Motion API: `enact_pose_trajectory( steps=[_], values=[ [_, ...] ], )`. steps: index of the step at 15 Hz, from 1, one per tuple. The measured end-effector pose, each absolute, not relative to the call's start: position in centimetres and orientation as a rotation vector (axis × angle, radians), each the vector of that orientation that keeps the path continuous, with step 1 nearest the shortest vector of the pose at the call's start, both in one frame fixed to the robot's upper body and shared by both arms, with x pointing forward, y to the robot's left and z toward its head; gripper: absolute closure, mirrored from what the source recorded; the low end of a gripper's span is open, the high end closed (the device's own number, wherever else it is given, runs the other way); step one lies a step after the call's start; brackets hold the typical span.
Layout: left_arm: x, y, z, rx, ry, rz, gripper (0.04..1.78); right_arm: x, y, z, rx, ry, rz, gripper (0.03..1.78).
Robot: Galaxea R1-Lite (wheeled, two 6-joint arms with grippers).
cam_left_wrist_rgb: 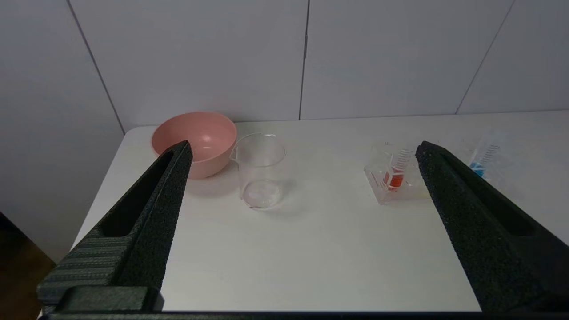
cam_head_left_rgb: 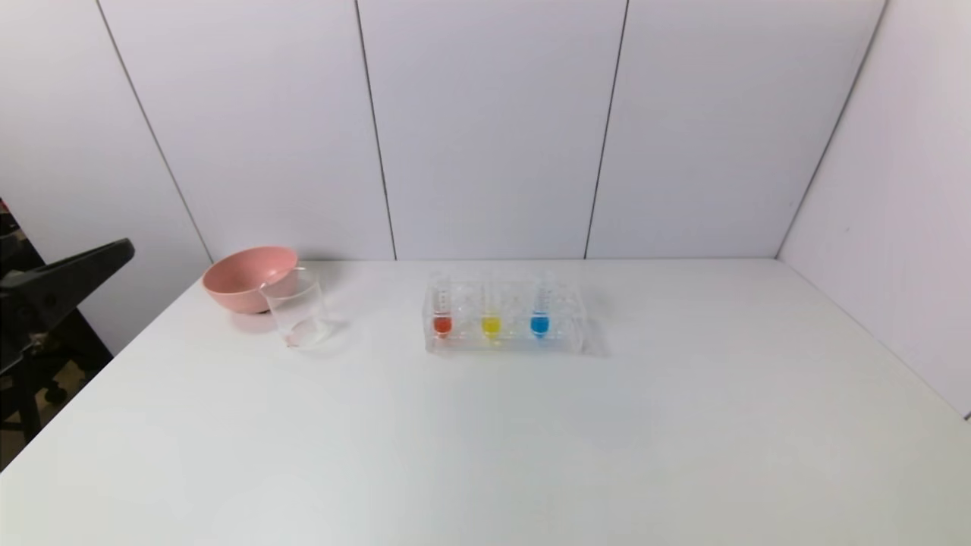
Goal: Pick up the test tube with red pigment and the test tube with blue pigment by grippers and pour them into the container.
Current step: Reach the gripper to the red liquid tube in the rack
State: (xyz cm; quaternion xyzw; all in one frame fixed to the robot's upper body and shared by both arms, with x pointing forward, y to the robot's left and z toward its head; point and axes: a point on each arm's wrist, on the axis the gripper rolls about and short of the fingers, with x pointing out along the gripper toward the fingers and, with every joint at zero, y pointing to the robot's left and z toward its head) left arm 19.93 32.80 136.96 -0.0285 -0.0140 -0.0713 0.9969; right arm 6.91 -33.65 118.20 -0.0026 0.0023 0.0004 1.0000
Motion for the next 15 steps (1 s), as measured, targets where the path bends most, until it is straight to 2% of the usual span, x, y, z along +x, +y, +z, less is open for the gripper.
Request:
enact_pose_trajectory(
  steps=[6,15],
  values=[
    [26.9,32.5,137.7,-0.082,-0.021,-0.21,0.06,6.9,-33.6,118.2,-0.005,0.005,0.0,0.04],
    [35.5,31.5,135.6,-0.059,-0.015,-0.583,0.06,6.9,-33.6,118.2,-0.005,0.005,0.0,0.04]
  ],
)
